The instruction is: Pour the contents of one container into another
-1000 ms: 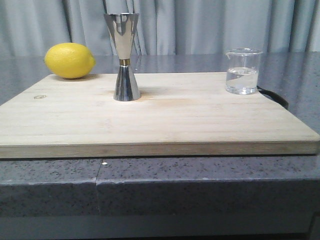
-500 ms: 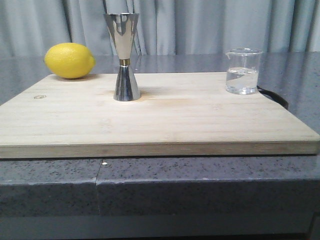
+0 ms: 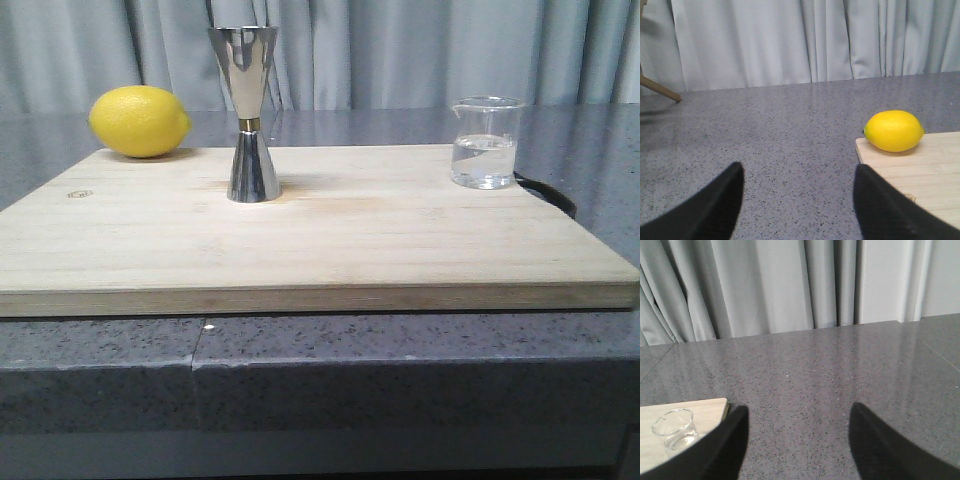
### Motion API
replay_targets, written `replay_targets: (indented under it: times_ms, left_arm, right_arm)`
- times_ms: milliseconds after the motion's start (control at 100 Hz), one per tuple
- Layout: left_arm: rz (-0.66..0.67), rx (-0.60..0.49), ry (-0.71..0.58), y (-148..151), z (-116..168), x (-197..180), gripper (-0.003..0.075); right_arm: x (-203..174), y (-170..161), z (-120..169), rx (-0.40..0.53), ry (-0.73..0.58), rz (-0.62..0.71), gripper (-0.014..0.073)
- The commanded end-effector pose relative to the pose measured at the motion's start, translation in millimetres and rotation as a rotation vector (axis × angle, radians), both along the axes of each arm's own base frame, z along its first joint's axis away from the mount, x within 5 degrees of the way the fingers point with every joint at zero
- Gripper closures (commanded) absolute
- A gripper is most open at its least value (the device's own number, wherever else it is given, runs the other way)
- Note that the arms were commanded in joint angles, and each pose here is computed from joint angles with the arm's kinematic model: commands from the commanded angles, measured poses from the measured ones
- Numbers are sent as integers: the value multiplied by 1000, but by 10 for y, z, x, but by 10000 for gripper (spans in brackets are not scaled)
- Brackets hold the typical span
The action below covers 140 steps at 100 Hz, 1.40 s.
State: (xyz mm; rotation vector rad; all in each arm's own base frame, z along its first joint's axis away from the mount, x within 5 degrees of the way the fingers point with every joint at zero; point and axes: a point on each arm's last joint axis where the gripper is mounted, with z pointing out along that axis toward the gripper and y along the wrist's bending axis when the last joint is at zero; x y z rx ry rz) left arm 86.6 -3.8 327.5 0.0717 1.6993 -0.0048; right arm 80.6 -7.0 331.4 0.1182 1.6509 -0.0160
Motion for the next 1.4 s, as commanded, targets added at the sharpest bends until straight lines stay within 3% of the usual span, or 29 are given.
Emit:
replay_targets:
  times_ms: [0, 490, 650, 880, 1110, 1220, 1390]
  left_arm:
    - [-2, -15, -102, -3, 181, 7, 141]
    - [-4, -24, -106, -6, 185, 7, 155]
    - [-8, -60, -74, -12, 258, 6, 155]
    - [6, -60, 212, -25, 396, 208, 155]
    - [-3, -66, 542, -87, 293, 677, 155]
    - [-166, -67, 655, -243, 217, 916, 155]
    - [-412, -91, 664, -465, 169, 1255, 155]
  right_arm:
    - [8, 4, 173, -31, -87, 6, 78]
    - [6, 8, 165, -9, -75, 9, 76]
    - [38, -5, 222, -3, 13, -3, 76]
    - [251, -28, 372, -23, 132, -14, 74]
    - [462, -41, 309, -17, 242, -18, 73]
    - [506, -43, 283, -16, 263, -18, 73]
    - [512, -44, 281, -16, 264, -17, 72]
